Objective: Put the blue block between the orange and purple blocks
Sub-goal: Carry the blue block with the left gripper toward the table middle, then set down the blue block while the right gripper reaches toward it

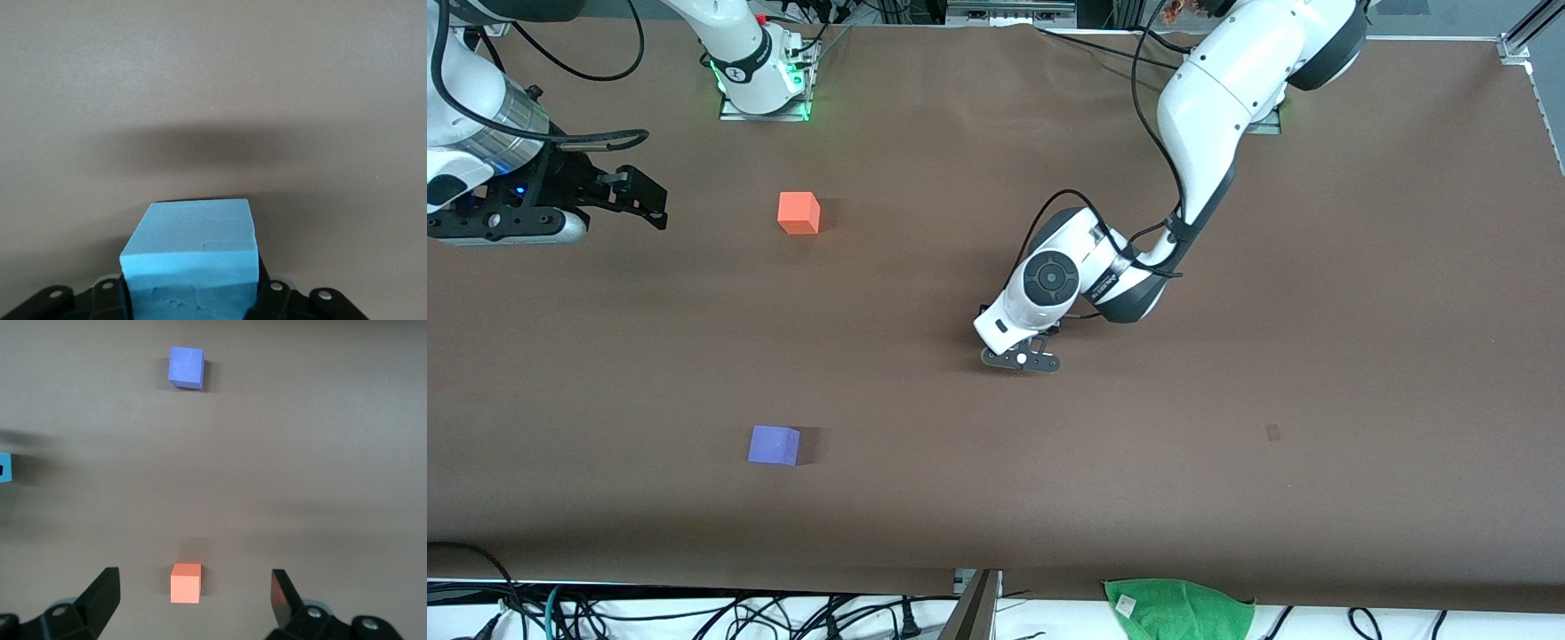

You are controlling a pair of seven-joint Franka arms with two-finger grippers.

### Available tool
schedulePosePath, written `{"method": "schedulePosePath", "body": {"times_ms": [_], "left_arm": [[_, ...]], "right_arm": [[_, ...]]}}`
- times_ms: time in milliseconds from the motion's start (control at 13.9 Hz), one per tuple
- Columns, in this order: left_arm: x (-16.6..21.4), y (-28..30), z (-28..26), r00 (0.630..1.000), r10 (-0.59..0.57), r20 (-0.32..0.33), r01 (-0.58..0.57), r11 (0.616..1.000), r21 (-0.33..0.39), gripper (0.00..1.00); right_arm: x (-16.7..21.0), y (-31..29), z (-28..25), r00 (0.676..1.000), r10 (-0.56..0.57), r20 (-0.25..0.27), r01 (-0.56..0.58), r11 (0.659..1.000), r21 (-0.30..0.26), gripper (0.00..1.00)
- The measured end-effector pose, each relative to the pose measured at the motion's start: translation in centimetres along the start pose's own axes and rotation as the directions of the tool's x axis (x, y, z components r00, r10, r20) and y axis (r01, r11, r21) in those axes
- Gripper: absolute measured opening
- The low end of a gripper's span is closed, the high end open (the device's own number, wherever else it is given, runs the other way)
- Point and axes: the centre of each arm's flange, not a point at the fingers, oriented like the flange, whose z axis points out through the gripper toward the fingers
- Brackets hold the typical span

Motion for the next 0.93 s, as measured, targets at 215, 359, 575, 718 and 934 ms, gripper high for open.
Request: {"method": "schedulePosePath", "body": {"times_ms": [215, 359, 575, 718, 934], "left_arm": [[-0.2, 0.5, 0.4, 1.000, -0.004, -0.015, 0.004, 1.000, 0.021, 0.65], [0.2, 0.6, -0.3, 0.999, -0.005, -0.032, 0.005, 1.000, 0.017, 0.72], [0.7, 1.2, -5.4, 0.998, -0.002, -0.061, 0.003, 1.000, 0.015, 0.99], [0.0, 1.4, -11.6, 0.998, 0.002, -0.064, 0.001, 0.999, 0.039, 1.00], [-0.5, -2.8, -21.7, 0.999, -0.006, -0.046, 0.011, 0.995, 0.102, 1.00]], "right_arm": [[0.4, -0.1, 0.5, 1.000, -0.001, 0.002, 0.001, 1.000, 0.000, 1.00], [0.6, -0.1, 1.0, 1.000, 0.000, 0.010, 0.000, 1.000, 0.000, 1.00], [1.2, -0.2, 2.4, 0.999, 0.000, 0.032, 0.000, 1.000, -0.002, 1.00], [1.6, -0.6, 3.5, 0.998, -0.007, 0.054, 0.007, 1.000, -0.003, 1.00], [2.5, -2.7, 7.0, 0.993, -0.041, 0.113, 0.042, 0.999, -0.008, 1.00]]}}
